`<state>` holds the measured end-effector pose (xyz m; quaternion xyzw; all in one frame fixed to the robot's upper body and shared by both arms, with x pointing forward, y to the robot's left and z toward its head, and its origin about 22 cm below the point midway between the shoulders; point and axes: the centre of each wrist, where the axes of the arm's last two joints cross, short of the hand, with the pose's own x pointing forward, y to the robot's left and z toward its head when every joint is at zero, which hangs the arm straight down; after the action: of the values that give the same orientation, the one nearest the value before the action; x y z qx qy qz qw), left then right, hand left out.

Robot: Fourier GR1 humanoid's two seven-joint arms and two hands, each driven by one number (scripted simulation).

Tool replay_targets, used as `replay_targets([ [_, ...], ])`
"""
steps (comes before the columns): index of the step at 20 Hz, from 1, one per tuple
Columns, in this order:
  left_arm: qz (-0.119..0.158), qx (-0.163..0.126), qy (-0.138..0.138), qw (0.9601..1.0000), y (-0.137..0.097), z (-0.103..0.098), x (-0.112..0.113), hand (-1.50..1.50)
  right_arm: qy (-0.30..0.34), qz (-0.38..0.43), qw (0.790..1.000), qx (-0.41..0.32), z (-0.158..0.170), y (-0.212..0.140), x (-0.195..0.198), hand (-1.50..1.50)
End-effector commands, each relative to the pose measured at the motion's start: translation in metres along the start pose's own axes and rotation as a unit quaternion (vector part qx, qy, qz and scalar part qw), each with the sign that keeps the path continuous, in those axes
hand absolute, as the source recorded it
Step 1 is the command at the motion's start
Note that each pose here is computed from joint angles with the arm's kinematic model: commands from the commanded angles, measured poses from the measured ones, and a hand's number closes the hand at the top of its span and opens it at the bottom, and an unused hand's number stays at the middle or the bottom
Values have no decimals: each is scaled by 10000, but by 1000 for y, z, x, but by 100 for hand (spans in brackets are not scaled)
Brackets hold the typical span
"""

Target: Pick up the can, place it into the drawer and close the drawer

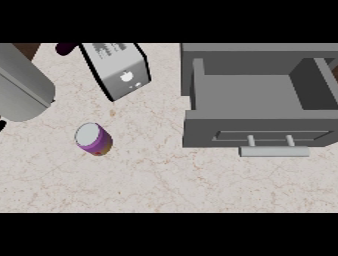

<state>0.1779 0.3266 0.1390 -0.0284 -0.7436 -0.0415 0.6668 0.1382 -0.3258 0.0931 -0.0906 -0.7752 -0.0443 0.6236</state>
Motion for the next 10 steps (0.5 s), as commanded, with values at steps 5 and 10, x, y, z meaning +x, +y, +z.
replay_targets([
  [5,817,38,398,9959,7,-13,-22,-150,-32,27,10000,55,8,-32,-1,-150],
  [10,1100,-68,443,9929,-18,-35,-9,-150,148,12,9999,-2,20,-27,2,-150],
])
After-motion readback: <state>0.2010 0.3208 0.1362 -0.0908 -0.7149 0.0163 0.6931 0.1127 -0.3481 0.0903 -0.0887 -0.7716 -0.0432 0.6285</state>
